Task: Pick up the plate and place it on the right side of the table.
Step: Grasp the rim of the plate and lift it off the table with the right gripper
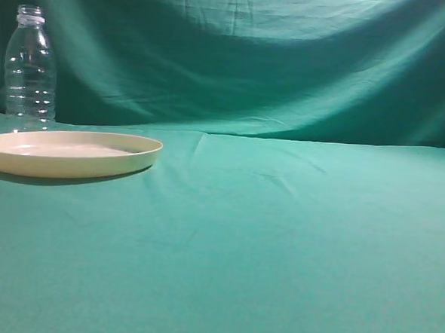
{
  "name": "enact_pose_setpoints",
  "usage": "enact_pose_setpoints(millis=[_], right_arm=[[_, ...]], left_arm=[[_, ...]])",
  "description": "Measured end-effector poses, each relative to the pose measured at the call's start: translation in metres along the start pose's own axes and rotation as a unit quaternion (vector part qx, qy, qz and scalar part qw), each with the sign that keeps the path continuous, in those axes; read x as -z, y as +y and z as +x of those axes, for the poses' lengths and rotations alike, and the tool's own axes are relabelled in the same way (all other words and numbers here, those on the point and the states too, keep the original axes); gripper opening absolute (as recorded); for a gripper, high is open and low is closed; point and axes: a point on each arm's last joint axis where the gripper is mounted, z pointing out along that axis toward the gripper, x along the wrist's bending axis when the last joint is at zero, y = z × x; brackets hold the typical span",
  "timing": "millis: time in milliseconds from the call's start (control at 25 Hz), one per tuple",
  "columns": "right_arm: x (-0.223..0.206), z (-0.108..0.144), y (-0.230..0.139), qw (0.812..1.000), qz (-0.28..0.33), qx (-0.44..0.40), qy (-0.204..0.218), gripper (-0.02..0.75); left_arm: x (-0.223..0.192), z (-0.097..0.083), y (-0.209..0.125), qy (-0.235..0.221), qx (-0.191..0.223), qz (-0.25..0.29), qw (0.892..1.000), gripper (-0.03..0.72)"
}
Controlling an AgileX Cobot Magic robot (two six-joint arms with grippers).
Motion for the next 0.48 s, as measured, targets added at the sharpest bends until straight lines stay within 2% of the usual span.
enact_pose_setpoints(millis=[480], right_arm=[[0.0,0.0,0.0,1.0,0.0,0.0,0.0,0.0]], left_arm=[[0.0,0.0,0.0,0.0,0.0,0.0,1.0,0.0]])
